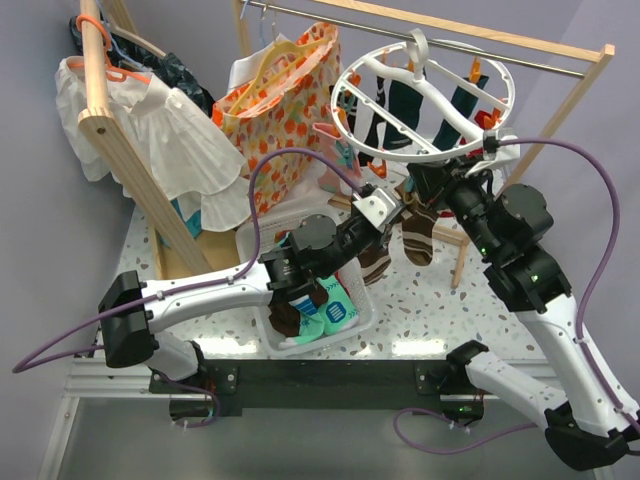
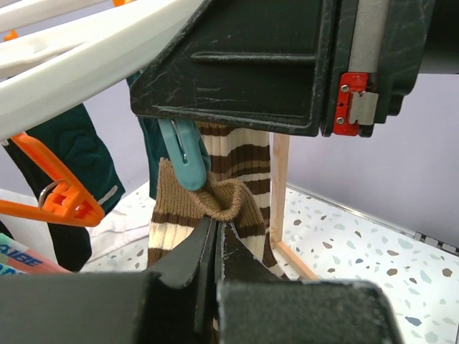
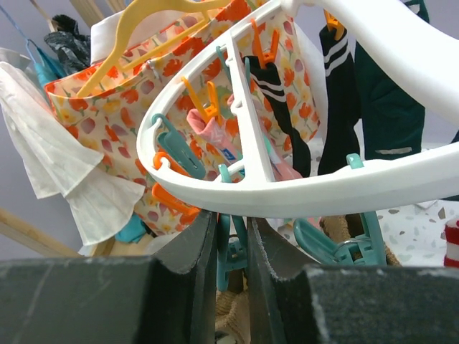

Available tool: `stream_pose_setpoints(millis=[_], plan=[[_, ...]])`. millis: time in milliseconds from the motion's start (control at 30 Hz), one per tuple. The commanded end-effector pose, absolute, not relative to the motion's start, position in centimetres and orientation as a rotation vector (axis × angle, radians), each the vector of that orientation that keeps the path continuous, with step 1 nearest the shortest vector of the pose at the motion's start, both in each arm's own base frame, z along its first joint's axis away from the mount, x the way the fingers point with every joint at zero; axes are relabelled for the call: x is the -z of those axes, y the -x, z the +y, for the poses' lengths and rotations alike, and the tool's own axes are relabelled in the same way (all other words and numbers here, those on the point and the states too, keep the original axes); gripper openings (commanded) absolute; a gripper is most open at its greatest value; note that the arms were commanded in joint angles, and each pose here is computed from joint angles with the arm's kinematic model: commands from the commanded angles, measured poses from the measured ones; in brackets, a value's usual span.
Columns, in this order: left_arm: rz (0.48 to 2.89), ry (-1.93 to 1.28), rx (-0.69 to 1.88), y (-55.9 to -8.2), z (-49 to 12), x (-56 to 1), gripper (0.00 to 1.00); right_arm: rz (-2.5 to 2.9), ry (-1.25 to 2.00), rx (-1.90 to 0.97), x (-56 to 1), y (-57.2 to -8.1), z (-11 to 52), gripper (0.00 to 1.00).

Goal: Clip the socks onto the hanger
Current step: Clamp the sock onto the hanger.

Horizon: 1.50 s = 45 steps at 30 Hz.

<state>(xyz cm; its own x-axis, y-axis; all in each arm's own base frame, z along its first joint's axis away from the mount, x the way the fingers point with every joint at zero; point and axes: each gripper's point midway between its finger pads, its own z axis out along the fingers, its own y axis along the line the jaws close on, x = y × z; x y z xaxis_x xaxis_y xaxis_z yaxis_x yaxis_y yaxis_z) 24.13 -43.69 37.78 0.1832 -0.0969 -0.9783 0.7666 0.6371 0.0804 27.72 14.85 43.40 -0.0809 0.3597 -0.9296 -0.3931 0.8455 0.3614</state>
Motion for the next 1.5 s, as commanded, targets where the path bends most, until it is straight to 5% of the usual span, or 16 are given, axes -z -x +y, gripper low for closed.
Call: stream_pose_setpoints(millis=[0, 967, 1033, 1200, 1300, 1400, 1467], plan=[[1.141, -0.569, 0.704, -24.0, -43.0, -42.7, 0.0, 1.485, -0.012, -0.614, -44.3, -27.8, 14.2, 0.13], [1.112, -0.581, 0.675, -23.7, -43.7, -44.1, 0.0, 1.478, -0.045, -0.684, -44.1, -27.8, 14.9, 0.16], [1.108, -0.579, 0.672, -23.7, -43.6, -44.2, 0.0, 1.473, -0.044, -0.682, -44.3, -27.7, 14.8, 0.24], [1.115, -0.583, 0.664, -23.9, -43.8, -43.8, 0.0, 1.472, -0.034, -0.666, -44.4, -27.4, 14.5, 0.73], [1.113, -0.576, 0.673, -23.9, -43.9, -43.9, 0.06, 1.463, -0.031, -0.647, -44.8, -27.0, 14.0, 0.85], [1.107, -0.572, 0.679, -23.8, -43.9, -44.0, 0.38, 1.445, -0.033, -0.609, -45.4, -26.6, 13.1, 0.92], [1.1, -0.559, 0.694, -23.6, -43.7, -44.4, 0.47, 1.448, -0.026, -0.567, -45.4, -26.4, 12.4, 0.93]])
